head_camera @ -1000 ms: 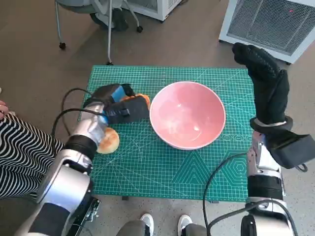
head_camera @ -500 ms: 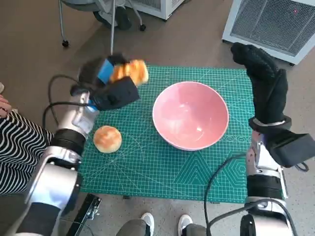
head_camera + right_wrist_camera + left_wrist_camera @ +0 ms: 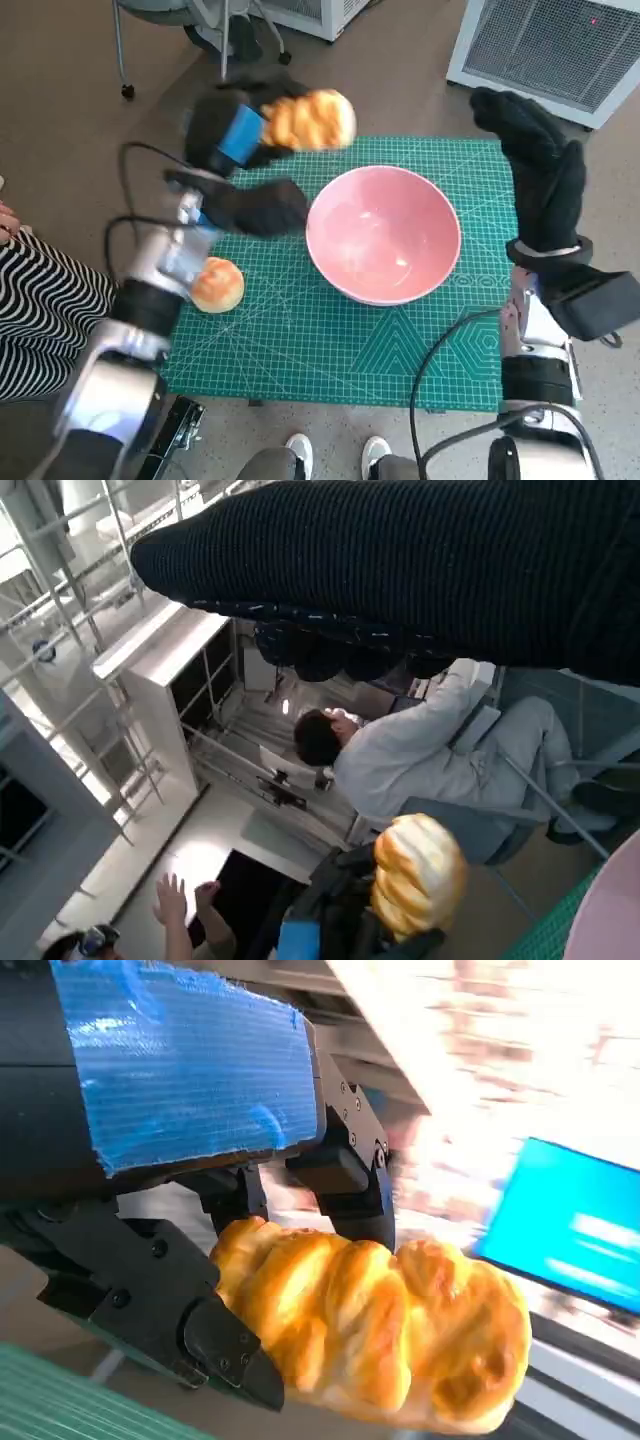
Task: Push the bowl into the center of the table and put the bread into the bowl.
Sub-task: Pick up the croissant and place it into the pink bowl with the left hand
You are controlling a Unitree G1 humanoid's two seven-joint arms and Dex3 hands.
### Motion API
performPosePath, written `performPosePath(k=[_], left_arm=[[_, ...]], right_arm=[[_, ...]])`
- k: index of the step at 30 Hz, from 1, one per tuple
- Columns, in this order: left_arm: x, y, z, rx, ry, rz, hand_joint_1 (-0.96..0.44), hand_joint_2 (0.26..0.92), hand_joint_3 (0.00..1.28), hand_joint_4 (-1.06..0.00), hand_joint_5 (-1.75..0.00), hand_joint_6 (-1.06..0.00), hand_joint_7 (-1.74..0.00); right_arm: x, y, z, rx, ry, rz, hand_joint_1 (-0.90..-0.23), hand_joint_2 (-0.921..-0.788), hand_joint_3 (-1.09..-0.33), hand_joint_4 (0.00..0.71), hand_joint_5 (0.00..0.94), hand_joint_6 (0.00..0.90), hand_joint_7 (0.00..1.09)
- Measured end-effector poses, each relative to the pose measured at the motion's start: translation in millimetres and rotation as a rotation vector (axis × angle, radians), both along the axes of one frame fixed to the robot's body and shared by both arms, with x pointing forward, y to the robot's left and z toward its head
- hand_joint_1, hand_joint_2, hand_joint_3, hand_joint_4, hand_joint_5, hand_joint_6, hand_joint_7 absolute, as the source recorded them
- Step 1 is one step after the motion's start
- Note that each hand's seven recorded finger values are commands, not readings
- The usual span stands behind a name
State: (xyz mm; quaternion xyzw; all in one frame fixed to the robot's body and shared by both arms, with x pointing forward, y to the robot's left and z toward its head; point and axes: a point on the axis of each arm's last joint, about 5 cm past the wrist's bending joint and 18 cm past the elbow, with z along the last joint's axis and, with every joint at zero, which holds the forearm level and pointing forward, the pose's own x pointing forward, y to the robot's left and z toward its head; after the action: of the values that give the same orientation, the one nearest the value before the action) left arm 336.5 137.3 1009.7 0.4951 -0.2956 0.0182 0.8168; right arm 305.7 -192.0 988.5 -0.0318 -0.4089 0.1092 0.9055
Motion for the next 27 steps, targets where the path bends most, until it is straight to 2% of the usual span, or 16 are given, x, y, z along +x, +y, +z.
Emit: performPosePath(k=[4, 10, 15, 20, 27], left_arm=[[-6.2, -10.4, -8.6, 0.050, 0.004, -0.071, 0.00, 0.848, 0.04, -0.87, -1.13, -0.86, -0.75], [-9.7, -20.2, -17.2, 0.123, 0.012, -0.143, 0.00, 0.857, 0.05, -0.81, -1.21, -0.88, -0.70], [-10.7, -26.7, -25.1, 0.184, 0.033, -0.177, 0.00, 0.884, 0.04, -0.78, -1.23, -0.80, -0.81], [-10.9, -34.3, -37.4, 0.241, 0.076, -0.208, 0.00, 0.902, 0.03, -0.74, -1.28, -0.77, -0.84], [-9.1, -42.0, -47.2, 0.301, 0.128, -0.236, 0.00, 0.910, 0.04, -0.74, -1.26, -0.72, -0.92]], right_arm=[[0.1, 0.0, -0.1, 0.002, 0.002, 0.003, -0.742, -0.921, -0.693, 0.165, 0.001, 0.028, 0.48], [0.2, 0.2, 0.1, 0.000, 0.004, 0.005, -0.742, -0.921, -0.691, 0.166, 0.002, 0.032, 0.48], [0.0, 0.3, 1.2, -0.001, -0.001, 0.006, -0.740, -0.921, -0.691, 0.169, 0.003, 0.035, 0.49], [-0.3, 0.4, 2.1, -0.002, -0.006, 0.007, -0.738, -0.921, -0.691, 0.170, 0.003, 0.036, 0.49], [-0.7, 0.2, 1.5, -0.002, -0.005, 0.006, -0.736, -0.921, -0.690, 0.171, 0.003, 0.037, 0.49]])
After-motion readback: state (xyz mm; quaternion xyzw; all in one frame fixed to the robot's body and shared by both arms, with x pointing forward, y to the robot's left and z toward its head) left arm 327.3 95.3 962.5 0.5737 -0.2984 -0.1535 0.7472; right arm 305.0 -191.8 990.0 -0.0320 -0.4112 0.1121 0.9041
